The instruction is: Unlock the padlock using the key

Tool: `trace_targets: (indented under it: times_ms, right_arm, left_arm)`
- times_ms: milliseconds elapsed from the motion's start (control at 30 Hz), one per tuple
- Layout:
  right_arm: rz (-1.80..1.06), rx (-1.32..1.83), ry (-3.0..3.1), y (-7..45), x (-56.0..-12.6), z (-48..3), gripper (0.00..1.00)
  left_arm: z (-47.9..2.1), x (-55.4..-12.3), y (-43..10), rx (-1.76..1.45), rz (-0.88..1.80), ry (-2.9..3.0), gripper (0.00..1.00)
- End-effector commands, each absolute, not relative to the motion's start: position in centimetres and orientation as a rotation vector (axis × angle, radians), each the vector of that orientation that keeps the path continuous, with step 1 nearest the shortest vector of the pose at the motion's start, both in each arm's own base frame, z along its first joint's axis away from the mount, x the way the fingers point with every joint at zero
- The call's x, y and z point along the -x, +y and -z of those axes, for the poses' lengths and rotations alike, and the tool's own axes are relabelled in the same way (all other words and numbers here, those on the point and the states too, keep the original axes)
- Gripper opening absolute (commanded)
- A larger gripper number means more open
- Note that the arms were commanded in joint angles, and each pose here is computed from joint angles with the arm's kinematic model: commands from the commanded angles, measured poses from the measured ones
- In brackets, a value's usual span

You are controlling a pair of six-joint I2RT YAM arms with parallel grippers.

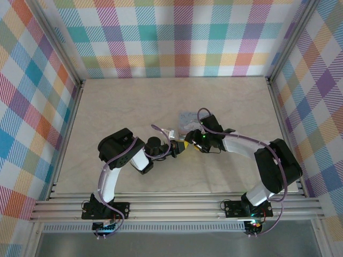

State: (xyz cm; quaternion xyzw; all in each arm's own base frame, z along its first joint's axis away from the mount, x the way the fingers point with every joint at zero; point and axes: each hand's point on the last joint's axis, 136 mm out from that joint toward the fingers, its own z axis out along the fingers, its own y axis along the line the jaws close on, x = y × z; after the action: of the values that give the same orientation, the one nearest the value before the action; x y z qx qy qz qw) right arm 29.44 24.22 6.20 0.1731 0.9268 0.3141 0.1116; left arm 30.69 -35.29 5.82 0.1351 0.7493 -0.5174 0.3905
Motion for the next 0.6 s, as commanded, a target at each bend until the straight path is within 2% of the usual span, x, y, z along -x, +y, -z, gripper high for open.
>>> trace_targets:
  times_ms: [0, 567]
  right_arm:
    - [-0.904, -0.580, 2.659, 24.0, -29.8, -6.7, 0.60]
    - [-0.960, -0.857, 2.500, 23.6, -31.1, -6.2, 0.58]
  left_arm:
    - [-2.1, -28.9, -36.0, -0.359, 1.314, 2.036, 0.00]
    - [-2.0, -28.1, -36.3, -0.353, 1.336, 2.055, 0.00]
